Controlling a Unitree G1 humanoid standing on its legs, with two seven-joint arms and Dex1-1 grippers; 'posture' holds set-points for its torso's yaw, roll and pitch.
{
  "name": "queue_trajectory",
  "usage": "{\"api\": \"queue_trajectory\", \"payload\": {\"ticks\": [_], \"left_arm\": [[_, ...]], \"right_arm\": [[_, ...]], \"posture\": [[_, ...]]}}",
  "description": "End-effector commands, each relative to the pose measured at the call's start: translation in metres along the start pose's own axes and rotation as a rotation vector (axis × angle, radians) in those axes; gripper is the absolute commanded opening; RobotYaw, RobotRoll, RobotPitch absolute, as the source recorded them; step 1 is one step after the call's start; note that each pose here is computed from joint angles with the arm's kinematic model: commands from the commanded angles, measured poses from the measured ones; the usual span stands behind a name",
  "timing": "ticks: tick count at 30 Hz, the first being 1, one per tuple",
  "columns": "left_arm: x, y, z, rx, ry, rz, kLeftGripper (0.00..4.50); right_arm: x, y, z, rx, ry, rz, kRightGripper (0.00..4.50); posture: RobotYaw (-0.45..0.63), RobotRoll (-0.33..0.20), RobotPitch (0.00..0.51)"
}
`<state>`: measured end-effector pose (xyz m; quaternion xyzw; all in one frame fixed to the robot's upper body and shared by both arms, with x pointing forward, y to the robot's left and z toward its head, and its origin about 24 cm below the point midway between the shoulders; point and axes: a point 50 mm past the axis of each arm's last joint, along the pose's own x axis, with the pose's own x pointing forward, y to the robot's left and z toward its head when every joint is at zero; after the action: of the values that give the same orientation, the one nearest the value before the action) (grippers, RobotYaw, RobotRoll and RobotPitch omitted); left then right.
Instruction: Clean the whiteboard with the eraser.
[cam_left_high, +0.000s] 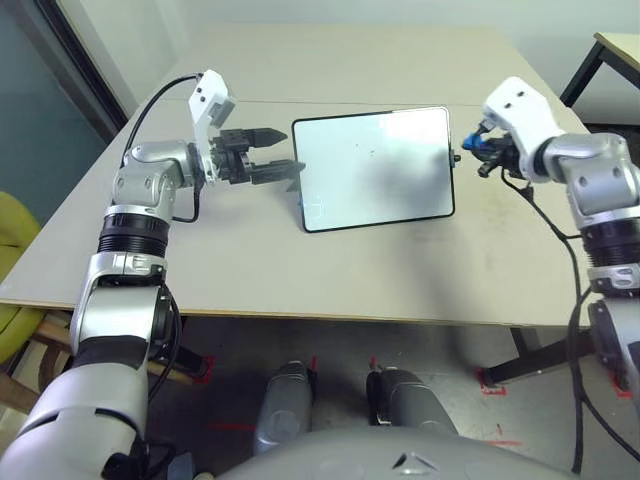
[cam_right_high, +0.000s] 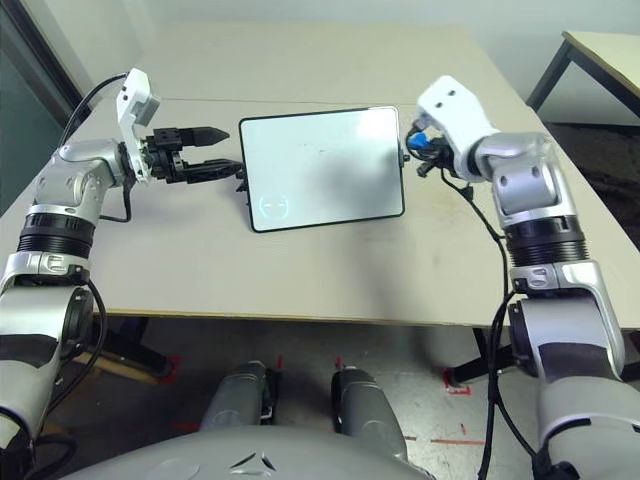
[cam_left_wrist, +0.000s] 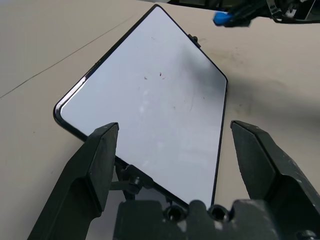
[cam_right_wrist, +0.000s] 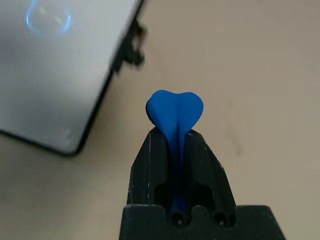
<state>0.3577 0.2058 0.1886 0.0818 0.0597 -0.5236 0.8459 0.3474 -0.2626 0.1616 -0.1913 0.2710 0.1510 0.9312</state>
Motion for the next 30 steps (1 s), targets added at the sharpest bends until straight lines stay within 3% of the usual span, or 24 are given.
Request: {"api": "queue_trajectory", "payload": {"ticks": [1,6,18,24,30], "left_arm": [[0.001,-0.001,0.0,0.004,0.01,-0.007,4.5],[0.002,-0.001,0.001,0.006,0.01,-0.009,4.5],[0.0,-0.001,0.001,0.005,0.008,0.001,4.5],[-0.001,-0.001,0.0,0.004,0.009,0.004,4.5],[-0.01,0.002,0.001,0.012,0.02,0.031,4.5]], "right_arm": [[0.004,-0.004,-0.019,0.197,0.041,-0.008,0.22],[0.017,0.001,-0.035,0.31,0.116,-0.032,0.22],[0.034,0.009,-0.049,0.388,0.201,-0.07,0.22],[0.032,0.006,-0.044,0.398,0.186,-0.072,2.36],[0.01,-0.012,-0.024,0.396,0.067,-0.04,4.47]], "posture": [[0.16,0.0,0.042],[0.16,0.0,0.044],[0.18,0.0,0.04],[0.18,0.0,0.039],[0.18,0.0,0.042]]}}
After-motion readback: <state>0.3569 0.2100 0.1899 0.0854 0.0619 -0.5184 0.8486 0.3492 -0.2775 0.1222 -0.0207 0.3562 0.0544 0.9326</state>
